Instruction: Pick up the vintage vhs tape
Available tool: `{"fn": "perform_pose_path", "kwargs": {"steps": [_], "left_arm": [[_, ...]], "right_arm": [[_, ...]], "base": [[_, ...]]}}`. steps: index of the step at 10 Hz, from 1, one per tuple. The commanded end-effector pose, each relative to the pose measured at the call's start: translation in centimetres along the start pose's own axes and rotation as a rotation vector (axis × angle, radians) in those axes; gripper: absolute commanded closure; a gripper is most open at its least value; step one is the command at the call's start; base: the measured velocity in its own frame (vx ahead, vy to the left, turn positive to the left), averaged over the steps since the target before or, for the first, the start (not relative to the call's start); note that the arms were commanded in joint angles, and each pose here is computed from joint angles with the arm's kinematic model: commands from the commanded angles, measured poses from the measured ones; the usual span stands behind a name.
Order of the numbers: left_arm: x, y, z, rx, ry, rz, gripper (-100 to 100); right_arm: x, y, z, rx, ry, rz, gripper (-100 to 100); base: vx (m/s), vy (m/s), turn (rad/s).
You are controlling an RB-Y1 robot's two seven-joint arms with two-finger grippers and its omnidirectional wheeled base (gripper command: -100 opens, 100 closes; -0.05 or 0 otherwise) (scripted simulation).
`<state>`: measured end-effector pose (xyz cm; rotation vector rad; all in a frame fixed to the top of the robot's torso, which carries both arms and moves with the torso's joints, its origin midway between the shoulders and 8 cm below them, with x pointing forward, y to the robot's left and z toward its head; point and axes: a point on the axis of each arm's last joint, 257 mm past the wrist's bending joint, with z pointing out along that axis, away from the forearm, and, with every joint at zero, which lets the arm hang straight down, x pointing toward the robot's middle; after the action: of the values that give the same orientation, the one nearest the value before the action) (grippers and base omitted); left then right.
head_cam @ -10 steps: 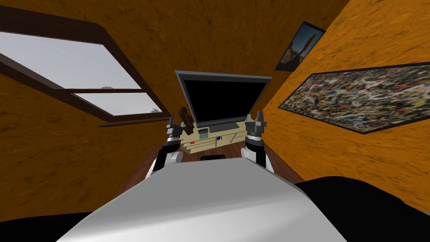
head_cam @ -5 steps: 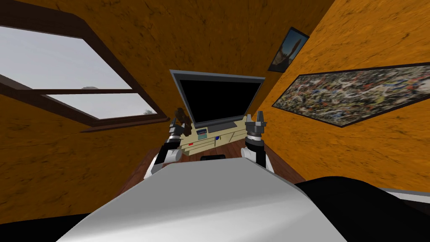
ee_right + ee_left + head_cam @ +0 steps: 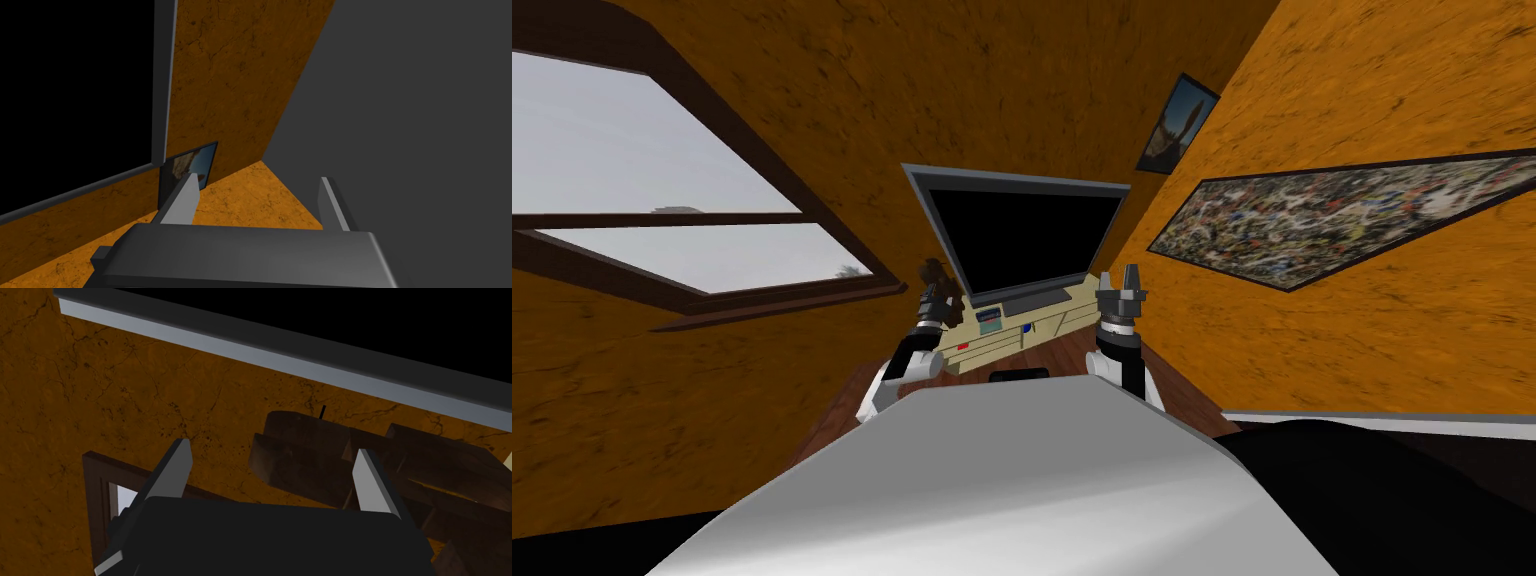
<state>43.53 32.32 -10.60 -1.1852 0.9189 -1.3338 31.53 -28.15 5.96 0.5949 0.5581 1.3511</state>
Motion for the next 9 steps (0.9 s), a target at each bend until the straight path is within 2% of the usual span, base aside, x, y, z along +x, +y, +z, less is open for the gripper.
{"fn": "perform_pose_path", "kwargs": {"steps": [1,4,5,7,8,9], "left_arm": [[-1.1,1.4,0.6,-0.046,-0.026,-0.006,-100],[-2.5,3.6,1.0,-0.124,-0.062,-0.013,-100],[-3.7,4.6,1.4,-0.154,-0.087,-0.022,-100],[-3.8,5.3,1.3,-0.182,-0.095,-0.023,-100],[-5.1,6.5,1.6,-0.22,-0.124,-0.033,-100],[-5.2,7.0,1.4,-0.241,-0.13,-0.034,-100]], "right_arm": [[0.0,0.0,0.0,0.0,0.0,0.0,0],[0.0,0.0,0.0,0.0,0.0,0.0,0],[0.0,0.0,0.0,0.0,0.0,0.0,0],[0.0,0.0,0.0,0.0,0.0,0.0,0],[0.0,0.0,0.0,0.0,0.0,0.0,0],[0.0,0.0,0.0,0.0,0.0,0.0,0]], "base": [[-0.001,0.007,-0.149],[-0.002,0.007,-0.112],[-0.002,0.003,-0.158],[-0.001,0.003,-0.046],[-0.001,-0.002,-0.153],[-0.002,0.003,-0.089]]}}
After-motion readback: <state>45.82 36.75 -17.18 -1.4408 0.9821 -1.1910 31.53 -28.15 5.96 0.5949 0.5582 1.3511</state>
